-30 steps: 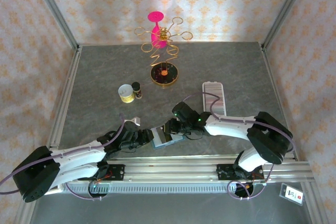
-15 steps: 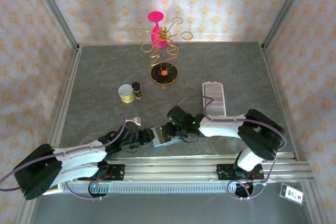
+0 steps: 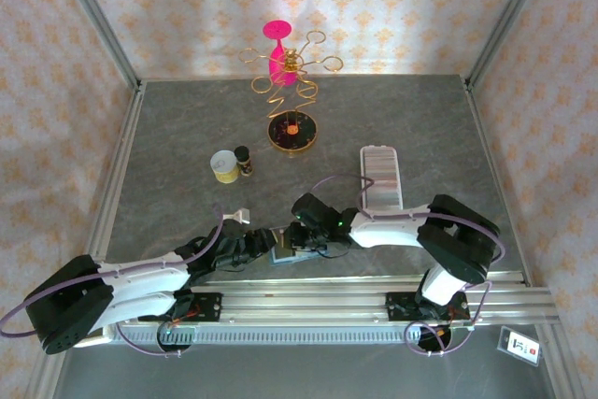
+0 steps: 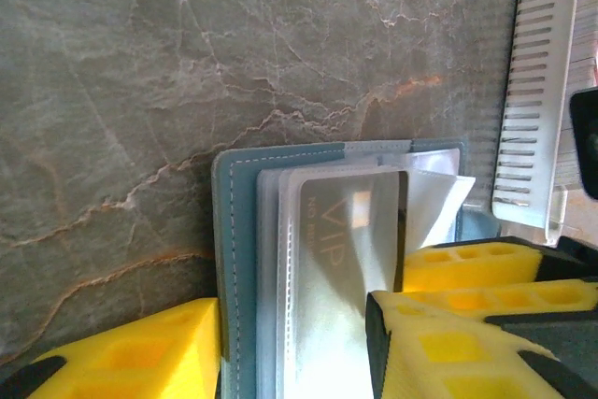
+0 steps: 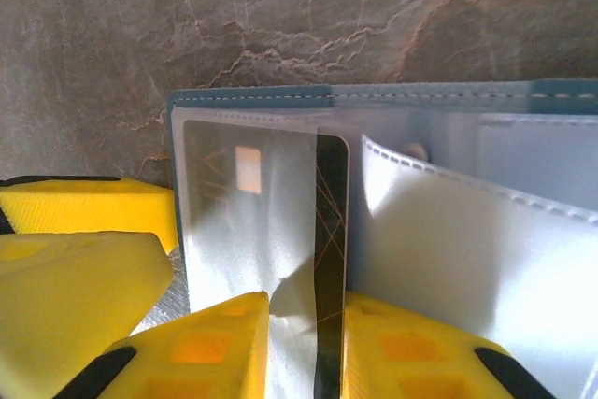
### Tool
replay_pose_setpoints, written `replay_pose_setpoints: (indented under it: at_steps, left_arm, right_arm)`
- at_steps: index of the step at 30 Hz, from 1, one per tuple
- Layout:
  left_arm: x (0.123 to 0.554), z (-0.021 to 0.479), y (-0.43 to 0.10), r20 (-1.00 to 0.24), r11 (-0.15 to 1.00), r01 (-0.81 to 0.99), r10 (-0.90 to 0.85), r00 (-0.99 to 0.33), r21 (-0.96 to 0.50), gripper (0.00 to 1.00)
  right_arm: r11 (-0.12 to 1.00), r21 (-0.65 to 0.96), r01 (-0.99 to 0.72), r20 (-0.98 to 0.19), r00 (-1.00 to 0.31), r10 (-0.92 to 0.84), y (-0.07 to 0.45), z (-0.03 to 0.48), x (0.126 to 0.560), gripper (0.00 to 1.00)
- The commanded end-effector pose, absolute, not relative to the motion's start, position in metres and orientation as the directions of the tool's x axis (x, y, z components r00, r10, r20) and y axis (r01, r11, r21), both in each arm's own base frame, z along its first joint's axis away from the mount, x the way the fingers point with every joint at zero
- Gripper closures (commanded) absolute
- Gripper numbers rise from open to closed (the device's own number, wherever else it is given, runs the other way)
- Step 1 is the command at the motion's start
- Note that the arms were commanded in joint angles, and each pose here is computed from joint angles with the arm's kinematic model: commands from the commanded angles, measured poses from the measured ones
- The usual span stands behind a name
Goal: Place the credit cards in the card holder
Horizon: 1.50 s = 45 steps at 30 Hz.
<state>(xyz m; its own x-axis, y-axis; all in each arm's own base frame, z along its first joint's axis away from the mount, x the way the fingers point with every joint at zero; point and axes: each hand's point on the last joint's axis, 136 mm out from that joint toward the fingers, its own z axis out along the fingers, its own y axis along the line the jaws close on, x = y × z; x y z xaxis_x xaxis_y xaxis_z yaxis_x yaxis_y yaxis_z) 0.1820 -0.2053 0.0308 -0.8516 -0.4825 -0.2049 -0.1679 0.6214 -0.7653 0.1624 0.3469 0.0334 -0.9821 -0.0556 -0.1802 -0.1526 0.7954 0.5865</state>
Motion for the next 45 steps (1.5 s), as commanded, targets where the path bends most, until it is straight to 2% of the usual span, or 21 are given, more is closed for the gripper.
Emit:
replay_pose_setpoints:
  at_steps: [1, 14, 21, 25, 29, 32, 40, 45]
  left_arm:
    - [0.169, 0.029, -0.213, -0.146, 0.589, -0.178, -0.461, -0.875, -0.789, 0.57]
    - [0.178, 0.075, -0.229, -0.084, 0.371, -0.137, -0.522, -0.849, -0.918, 0.58]
    - [0.182, 0.086, -0.231, -0.097, 0.343, -0.109, -0.532, -0.841, -0.933, 0.62]
    - [0.183, 0.076, -0.226, -0.12, 0.387, -0.119, -0.538, -0.834, -0.914, 0.67]
    - [0.183, 0.054, -0.215, -0.19, 0.528, -0.139, -0.521, -0.832, -0.838, 0.74]
    - [0.184, 0.043, -0.206, -0.225, 0.587, -0.15, -0.516, -0.827, -0.795, 0.74]
    - [0.183, 0.033, -0.204, -0.234, 0.618, -0.156, -0.502, -0.833, -0.77, 0.84]
    - [0.183, 0.036, -0.207, -0.235, 0.618, -0.149, -0.495, -0.837, -0.772, 0.95]
  right_arm:
    - [0.767, 0.622, -0.16, -0.178, -0.982, -0.06, 0.36, 0.037, 0.16, 0.74]
    - [0.766, 0.634, -0.105, -0.156, -0.988, -0.006, 0.342, 0.021, 0.152, 0.77]
    - [0.735, 0.67, -0.104, -0.168, -0.986, 0.014, 0.343, 0.03, 0.153, 0.77]
    - [0.723, 0.683, -0.099, -0.169, -0.985, 0.024, 0.344, 0.032, 0.153, 0.78]
    - [0.707, 0.702, -0.093, -0.168, -0.985, 0.037, 0.345, 0.035, 0.153, 0.78]
    - [0.714, 0.694, -0.093, -0.167, -0.985, 0.034, 0.345, 0.033, 0.153, 0.78]
    - [0.715, 0.693, -0.091, -0.163, -0.986, 0.032, 0.345, 0.031, 0.153, 0.78]
    - [0.712, 0.696, -0.094, -0.17, -0.985, 0.037, 0.346, 0.035, 0.154, 0.77]
